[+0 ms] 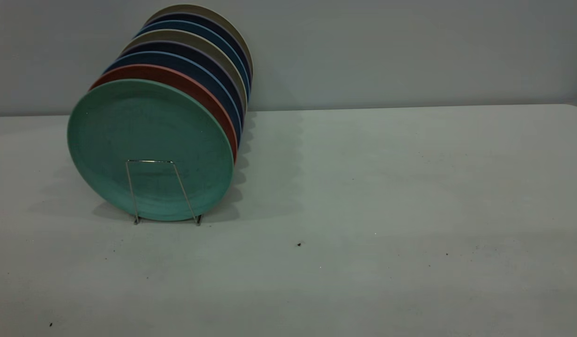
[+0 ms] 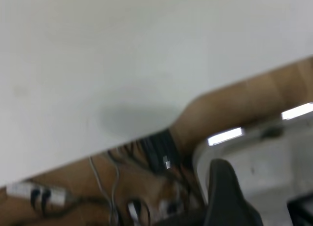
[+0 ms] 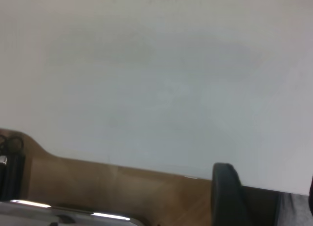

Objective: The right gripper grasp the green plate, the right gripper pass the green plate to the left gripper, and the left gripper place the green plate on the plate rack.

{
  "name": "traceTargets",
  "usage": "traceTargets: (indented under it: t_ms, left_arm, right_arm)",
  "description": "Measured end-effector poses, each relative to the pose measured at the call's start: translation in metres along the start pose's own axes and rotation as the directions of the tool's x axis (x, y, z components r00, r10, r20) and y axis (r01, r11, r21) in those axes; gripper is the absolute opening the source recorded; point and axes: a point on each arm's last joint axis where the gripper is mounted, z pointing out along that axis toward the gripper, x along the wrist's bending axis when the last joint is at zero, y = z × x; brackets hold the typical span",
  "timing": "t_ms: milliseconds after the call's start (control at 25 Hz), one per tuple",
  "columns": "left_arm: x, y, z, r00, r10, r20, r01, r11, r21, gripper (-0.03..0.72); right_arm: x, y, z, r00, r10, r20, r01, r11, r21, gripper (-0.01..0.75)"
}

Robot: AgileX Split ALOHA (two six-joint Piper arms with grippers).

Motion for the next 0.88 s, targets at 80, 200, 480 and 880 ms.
traceTargets:
  t_ms: [80,200,480,880]
  left_arm:
    - [-0.002,-0.007,-0.007,1.000,0.004,-0.011,-0.004,0.997,-0.073,0.451]
    - [-0.005,-0.020,-0.018,1.000,0.011,-0.029,-0.016,0.983,-0.183,0.451]
    - [-0.012,-0.051,-0.033,0.997,0.021,-0.070,-0.048,0.915,-0.400,0.451]
    - [-0.014,-0.062,-0.036,0.997,0.023,-0.080,-0.057,0.887,-0.459,0.451]
  right_arm:
    - [0.000,0.000,0.000,1.000,0.002,-0.004,-0.002,1.000,0.000,0.405]
    - [0.001,0.000,0.000,1.000,0.003,-0.007,-0.003,1.000,0.000,0.405]
    - [0.001,0.000,0.000,1.000,0.003,-0.007,-0.003,1.000,0.000,0.405]
    - [0.003,-0.023,-0.026,0.994,0.087,0.064,-0.068,0.965,-0.252,0.405]
